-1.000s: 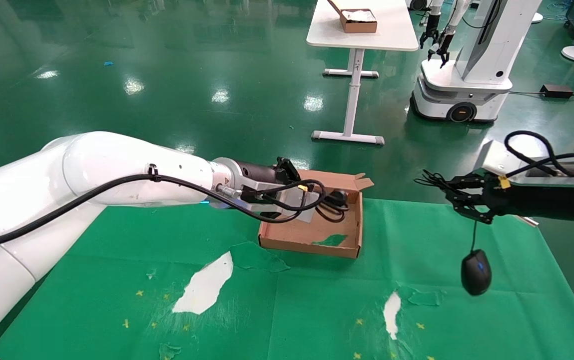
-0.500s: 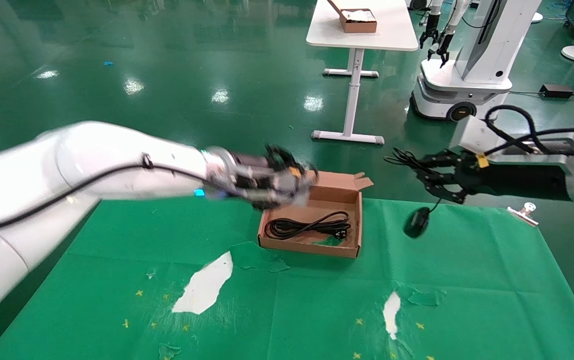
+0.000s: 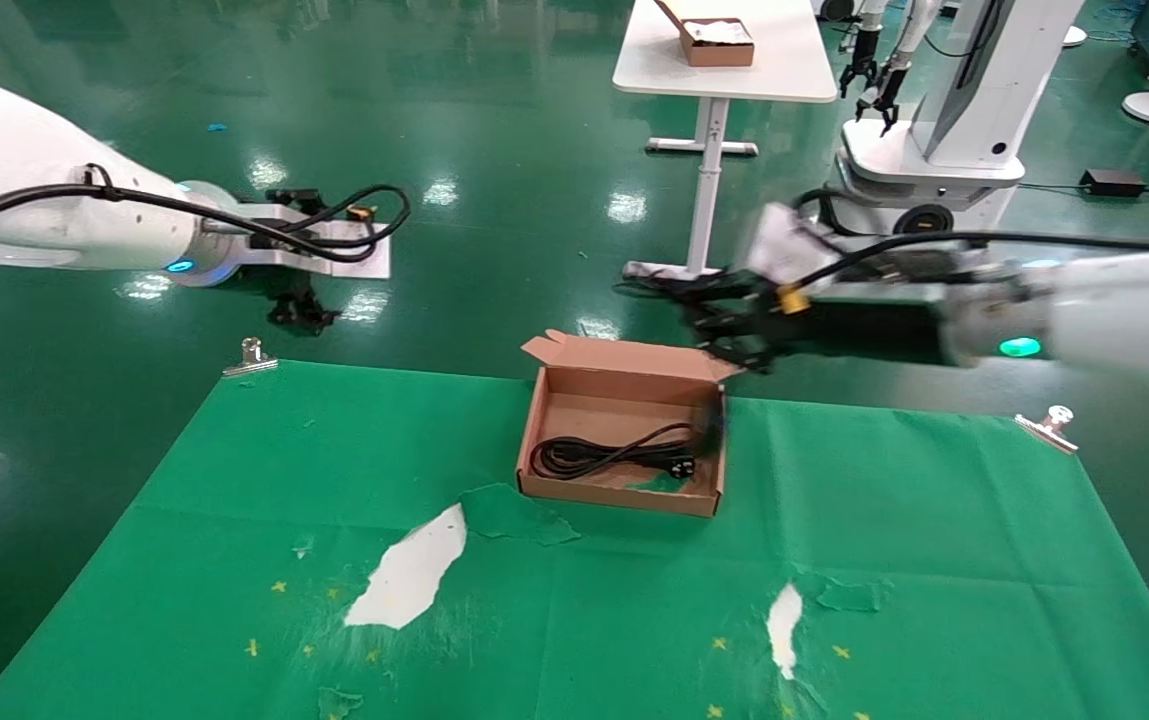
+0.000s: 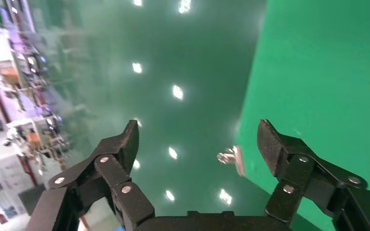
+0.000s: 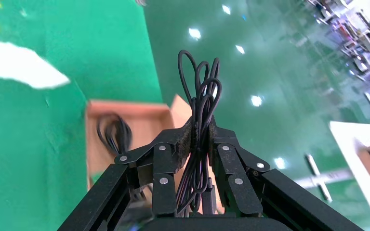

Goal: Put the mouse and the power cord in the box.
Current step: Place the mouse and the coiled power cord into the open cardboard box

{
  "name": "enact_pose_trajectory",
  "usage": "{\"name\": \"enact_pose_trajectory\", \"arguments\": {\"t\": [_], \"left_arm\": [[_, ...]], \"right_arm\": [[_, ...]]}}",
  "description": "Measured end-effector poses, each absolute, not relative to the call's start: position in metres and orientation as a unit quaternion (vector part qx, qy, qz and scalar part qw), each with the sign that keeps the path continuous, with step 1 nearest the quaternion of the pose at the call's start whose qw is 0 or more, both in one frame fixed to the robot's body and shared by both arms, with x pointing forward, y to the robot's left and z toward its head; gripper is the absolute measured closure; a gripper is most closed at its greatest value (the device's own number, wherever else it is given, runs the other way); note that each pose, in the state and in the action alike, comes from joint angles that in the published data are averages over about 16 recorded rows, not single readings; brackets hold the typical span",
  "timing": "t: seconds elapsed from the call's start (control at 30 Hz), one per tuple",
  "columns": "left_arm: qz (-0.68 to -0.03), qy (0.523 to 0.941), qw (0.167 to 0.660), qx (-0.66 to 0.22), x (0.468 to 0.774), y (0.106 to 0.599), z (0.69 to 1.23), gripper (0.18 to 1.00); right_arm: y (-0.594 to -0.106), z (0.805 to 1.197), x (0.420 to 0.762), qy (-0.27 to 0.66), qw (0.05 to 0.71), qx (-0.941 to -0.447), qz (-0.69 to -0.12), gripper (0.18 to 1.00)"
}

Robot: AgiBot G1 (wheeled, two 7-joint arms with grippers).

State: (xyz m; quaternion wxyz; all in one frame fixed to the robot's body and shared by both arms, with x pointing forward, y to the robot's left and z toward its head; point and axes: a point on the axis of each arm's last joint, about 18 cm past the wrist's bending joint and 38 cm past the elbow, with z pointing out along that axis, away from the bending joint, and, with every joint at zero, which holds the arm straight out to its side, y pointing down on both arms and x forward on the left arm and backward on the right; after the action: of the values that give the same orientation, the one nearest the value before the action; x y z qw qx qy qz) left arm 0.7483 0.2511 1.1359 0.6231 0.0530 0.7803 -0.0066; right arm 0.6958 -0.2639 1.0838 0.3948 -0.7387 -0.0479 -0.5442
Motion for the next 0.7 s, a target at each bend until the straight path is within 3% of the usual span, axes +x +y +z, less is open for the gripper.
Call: {"name": "enact_pose_trajectory", "arguments": {"t": [0.33, 0.7], "left_arm": [[0.002, 0.786, 0.618, 0.026, 0.745, 0.259, 1.139, 0.247], [0.004, 0.785, 0.618, 0.023, 0.744, 0.259, 1.140, 0.189]], "right_arm": [[-0.194, 1.051, 0.738, -0.027, 0.371, -0.760, -0.533, 0.958], [-0.194, 1.012, 0.771, 0.034, 0.307, -0.780, -0.544, 0.958]]}}
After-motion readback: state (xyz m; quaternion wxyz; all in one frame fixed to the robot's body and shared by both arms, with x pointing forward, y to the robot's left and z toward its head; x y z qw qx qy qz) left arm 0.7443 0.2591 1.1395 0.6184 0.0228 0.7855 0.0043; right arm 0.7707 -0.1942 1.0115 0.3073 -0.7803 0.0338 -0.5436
